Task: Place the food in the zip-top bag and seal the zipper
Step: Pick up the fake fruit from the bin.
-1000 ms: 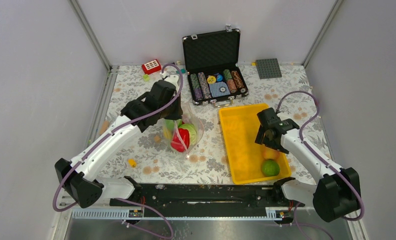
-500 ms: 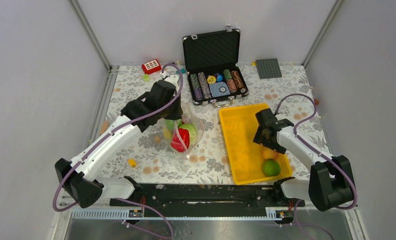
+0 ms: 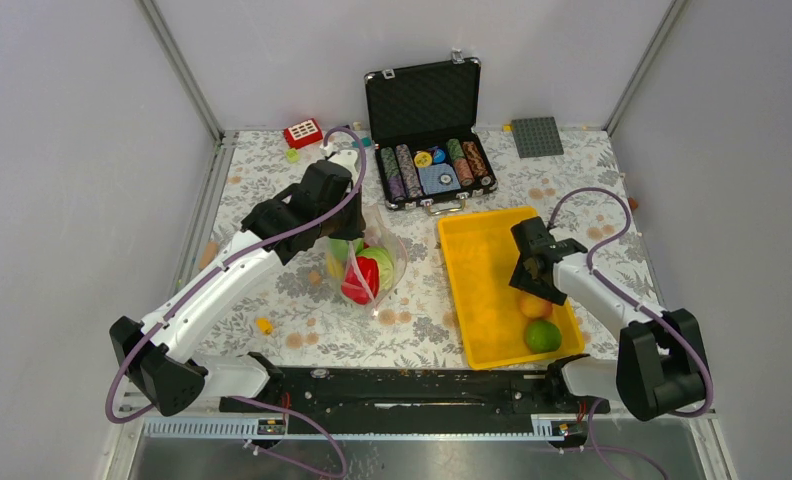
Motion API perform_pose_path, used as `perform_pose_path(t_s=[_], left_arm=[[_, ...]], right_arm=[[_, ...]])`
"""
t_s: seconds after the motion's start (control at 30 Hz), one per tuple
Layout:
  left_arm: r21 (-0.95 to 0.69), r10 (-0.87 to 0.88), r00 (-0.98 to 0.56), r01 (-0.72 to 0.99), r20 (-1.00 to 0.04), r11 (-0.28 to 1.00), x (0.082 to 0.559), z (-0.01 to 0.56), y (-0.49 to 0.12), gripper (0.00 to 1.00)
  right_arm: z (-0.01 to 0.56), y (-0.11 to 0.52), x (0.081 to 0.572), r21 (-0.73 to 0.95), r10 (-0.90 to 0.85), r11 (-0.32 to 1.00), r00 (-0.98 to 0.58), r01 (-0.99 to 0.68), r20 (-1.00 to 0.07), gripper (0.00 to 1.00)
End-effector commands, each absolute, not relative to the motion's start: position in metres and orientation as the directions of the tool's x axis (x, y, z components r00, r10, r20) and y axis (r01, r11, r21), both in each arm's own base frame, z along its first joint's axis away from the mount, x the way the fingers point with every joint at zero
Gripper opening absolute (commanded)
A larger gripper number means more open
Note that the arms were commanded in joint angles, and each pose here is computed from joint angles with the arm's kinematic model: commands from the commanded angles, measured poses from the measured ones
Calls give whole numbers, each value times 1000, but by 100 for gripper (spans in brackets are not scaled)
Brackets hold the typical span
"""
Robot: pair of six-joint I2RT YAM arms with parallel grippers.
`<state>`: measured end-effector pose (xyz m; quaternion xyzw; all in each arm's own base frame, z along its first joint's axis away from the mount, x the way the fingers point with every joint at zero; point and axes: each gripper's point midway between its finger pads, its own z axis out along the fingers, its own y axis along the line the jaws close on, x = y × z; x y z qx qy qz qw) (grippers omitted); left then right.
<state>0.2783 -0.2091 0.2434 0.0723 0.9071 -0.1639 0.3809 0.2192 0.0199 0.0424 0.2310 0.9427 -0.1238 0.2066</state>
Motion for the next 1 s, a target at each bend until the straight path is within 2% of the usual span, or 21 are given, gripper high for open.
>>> perform_pose_path(t_s=[0.0,0.13,0.3,0.4,0.5,0.57,0.7,0.87,0.97], left_arm=[[-272,-23,-656,281,-755,920,285,266,-214,1],[-279,-23,-659,286,-752,917,284,266,-217,1],[-279,-20,-664,286,-747,917,284,264,-217,1],[-282,-20,-668,287,-744,915,284,263,-218,1],[-282,-13,-672,292,-740,914,285,262,-220,1],[-280,-12,-677,289,-736,915,285,261,-220,1],[-283,-14,-676,289,-737,915,285,262,-221,0],[-288,-19,-674,289,-738,913,284,264,-221,0],[-287,-20,-670,290,-742,913,283,265,-219,0]], right_arm=[[55,24,223,-80,366,887,-797,455,-480,46],[73,43,234,31,324,933,-801,358,-504,40],[136,100,256,327,258,944,-736,53,-626,38],[196,147,256,521,277,827,-653,-211,-705,37],[256,189,244,604,306,647,-568,-465,-765,33],[302,215,232,574,315,520,-482,-633,-817,32],[345,260,203,460,241,387,-394,-799,-887,33],[359,309,192,410,172,275,-375,-870,-911,33],[354,327,194,384,133,302,-360,-872,-923,33]])
